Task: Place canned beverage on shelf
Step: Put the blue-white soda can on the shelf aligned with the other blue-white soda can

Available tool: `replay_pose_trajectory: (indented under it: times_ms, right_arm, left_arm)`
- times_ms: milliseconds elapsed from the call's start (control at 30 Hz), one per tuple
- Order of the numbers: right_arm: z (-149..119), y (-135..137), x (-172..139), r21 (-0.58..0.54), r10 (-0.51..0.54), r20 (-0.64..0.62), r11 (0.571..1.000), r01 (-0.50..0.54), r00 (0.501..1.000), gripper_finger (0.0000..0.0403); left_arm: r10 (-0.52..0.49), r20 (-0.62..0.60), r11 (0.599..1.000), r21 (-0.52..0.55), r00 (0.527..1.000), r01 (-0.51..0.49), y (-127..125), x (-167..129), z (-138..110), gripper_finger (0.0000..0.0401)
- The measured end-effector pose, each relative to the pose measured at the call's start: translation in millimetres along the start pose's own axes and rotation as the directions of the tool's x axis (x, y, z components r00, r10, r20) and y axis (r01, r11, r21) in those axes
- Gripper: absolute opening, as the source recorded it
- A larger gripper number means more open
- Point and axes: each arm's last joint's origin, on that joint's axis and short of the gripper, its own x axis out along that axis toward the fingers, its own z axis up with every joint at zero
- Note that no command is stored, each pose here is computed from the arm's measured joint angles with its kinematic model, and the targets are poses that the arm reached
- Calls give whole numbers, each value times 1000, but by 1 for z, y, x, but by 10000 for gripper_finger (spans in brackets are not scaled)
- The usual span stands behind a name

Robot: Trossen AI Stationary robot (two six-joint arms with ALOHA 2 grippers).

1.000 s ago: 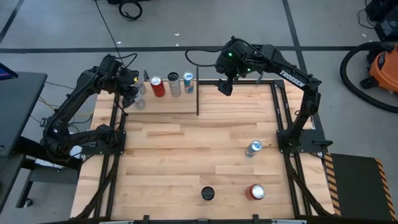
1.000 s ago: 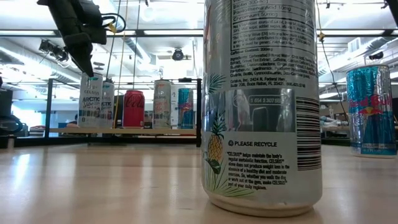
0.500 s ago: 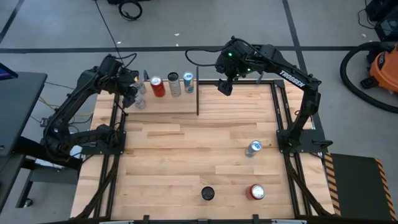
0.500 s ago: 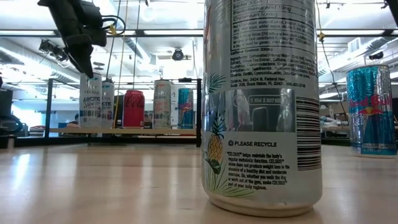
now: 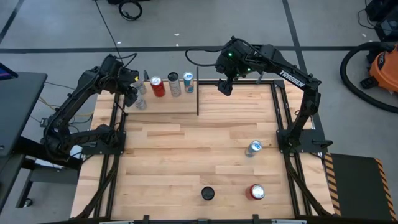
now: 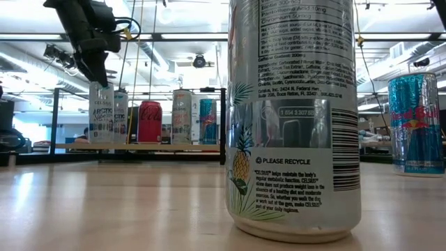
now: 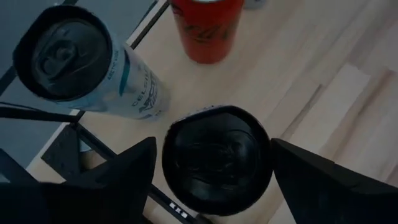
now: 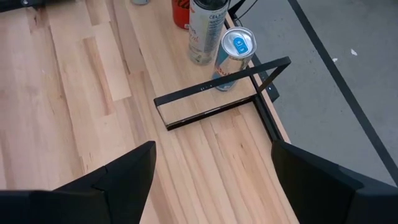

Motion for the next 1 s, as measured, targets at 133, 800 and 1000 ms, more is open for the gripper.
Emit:
replay_pose_trajectory:
  times_ms: [133, 800, 1000]
  right_arm:
    - [0, 0, 0, 0, 0, 0, 1000, 0, 1000, 327]
    - [0, 0, 0, 23, 0, -1, 1000, 0, 1000, 327]
    - [0, 0, 0, 23, 0, -2, 1000, 0, 1000, 327]
  left_arm:
    - [9, 14, 999, -48, 1000, -8, 0, 0, 2, 314]
    - [14, -22, 994, -106, 1000, -16, -8, 0, 2, 314]
    - [14, -22, 994, -107, 1000, -17, -8, 0, 2, 314]
